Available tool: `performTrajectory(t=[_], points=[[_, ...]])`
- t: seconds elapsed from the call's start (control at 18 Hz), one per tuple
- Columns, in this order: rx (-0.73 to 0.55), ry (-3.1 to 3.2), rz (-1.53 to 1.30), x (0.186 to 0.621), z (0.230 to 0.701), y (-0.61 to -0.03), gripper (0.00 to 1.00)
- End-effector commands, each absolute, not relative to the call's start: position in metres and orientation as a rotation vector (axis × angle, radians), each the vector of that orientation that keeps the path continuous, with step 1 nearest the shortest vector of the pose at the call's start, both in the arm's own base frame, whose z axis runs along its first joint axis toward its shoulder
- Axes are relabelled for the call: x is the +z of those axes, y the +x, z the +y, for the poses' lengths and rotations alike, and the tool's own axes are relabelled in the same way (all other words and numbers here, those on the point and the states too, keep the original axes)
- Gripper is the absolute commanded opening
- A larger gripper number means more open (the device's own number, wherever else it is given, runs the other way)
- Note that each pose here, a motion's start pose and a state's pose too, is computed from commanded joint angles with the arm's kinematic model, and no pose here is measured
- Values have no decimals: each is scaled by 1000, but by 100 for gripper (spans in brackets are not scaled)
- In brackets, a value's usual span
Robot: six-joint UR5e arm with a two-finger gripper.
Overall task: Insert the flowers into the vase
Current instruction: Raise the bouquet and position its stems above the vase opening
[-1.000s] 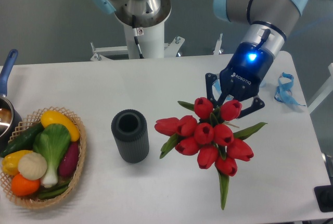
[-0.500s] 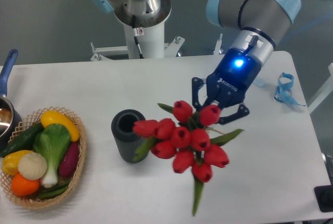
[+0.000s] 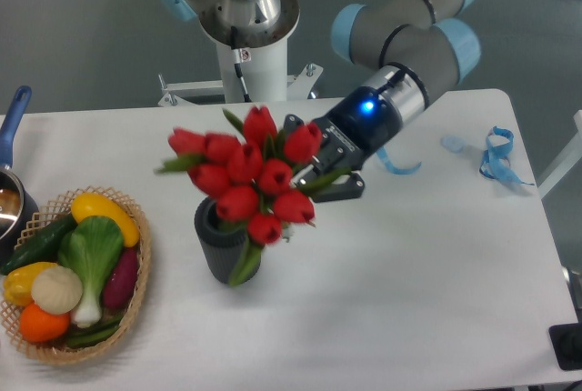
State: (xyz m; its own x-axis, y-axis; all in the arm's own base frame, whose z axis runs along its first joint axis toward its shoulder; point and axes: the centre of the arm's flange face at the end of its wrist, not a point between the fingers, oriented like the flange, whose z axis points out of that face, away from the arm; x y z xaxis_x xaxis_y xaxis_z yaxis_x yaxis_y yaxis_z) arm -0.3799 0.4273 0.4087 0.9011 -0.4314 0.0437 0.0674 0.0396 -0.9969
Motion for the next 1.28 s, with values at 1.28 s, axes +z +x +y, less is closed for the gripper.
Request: performTrajectory(t=[1.28], points=[[-438, -1482, 313, 358, 433, -339, 7]])
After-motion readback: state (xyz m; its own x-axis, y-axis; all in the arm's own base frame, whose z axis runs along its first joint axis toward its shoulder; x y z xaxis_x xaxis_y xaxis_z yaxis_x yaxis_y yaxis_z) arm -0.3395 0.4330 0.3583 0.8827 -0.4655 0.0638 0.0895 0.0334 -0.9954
